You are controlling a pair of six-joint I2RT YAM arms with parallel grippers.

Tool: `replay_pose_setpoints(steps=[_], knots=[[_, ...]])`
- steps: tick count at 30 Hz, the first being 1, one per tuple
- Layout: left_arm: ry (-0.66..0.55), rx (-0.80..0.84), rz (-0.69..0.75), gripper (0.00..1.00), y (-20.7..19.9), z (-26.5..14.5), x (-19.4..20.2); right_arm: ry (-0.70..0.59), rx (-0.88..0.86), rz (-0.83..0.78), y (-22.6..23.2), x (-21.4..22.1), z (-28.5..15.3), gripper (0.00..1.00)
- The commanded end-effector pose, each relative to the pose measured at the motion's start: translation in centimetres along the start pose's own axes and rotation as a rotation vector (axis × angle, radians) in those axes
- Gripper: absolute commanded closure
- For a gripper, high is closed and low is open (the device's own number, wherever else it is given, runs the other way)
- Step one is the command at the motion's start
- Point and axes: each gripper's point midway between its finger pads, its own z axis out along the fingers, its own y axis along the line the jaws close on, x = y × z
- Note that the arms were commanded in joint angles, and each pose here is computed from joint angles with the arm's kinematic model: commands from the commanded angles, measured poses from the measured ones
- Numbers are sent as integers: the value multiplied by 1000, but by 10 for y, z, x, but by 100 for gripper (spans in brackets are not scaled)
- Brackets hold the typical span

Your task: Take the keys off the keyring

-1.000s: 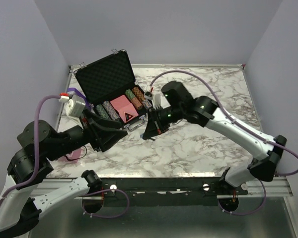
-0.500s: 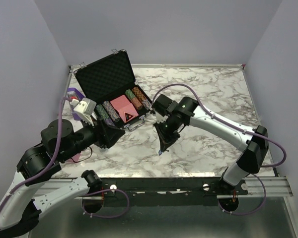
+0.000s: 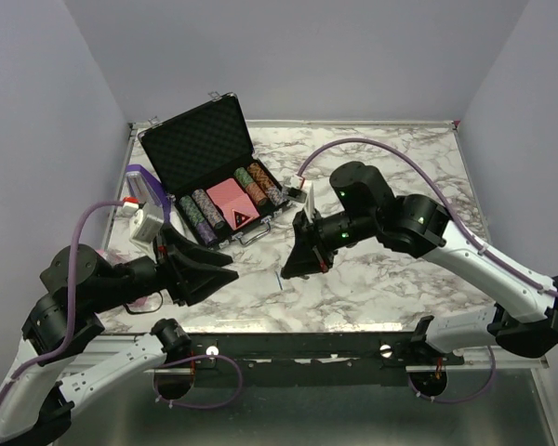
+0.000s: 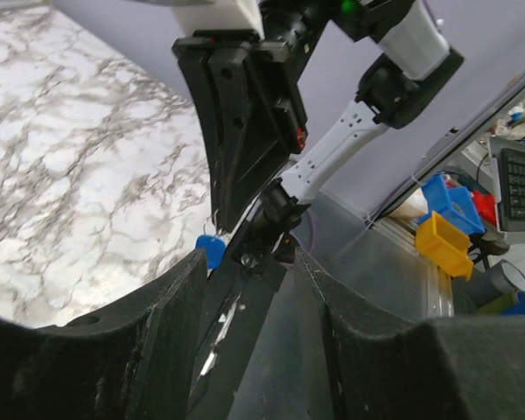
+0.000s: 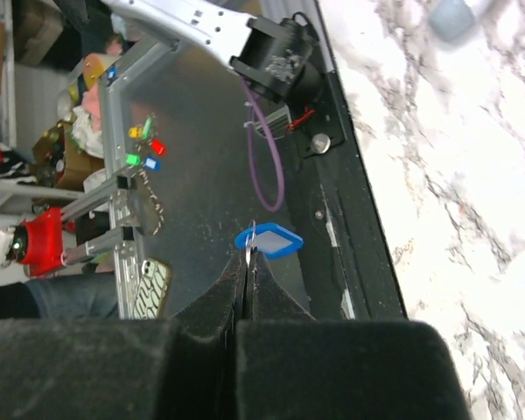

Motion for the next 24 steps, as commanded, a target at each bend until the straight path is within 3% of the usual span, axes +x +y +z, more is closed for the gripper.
replay_pose_setpoints(steps=[1,10,24], knots=[[-35,131,20,48,-20,1,-3,3,-124,-88,27,-2,8,99],[1,239,18,49,-30,10,9,-66,-254,-160,78,-20,-4,99],[24,279,-18,60,-31,11,22,-113,-281,-197,95,-30,-8,99]])
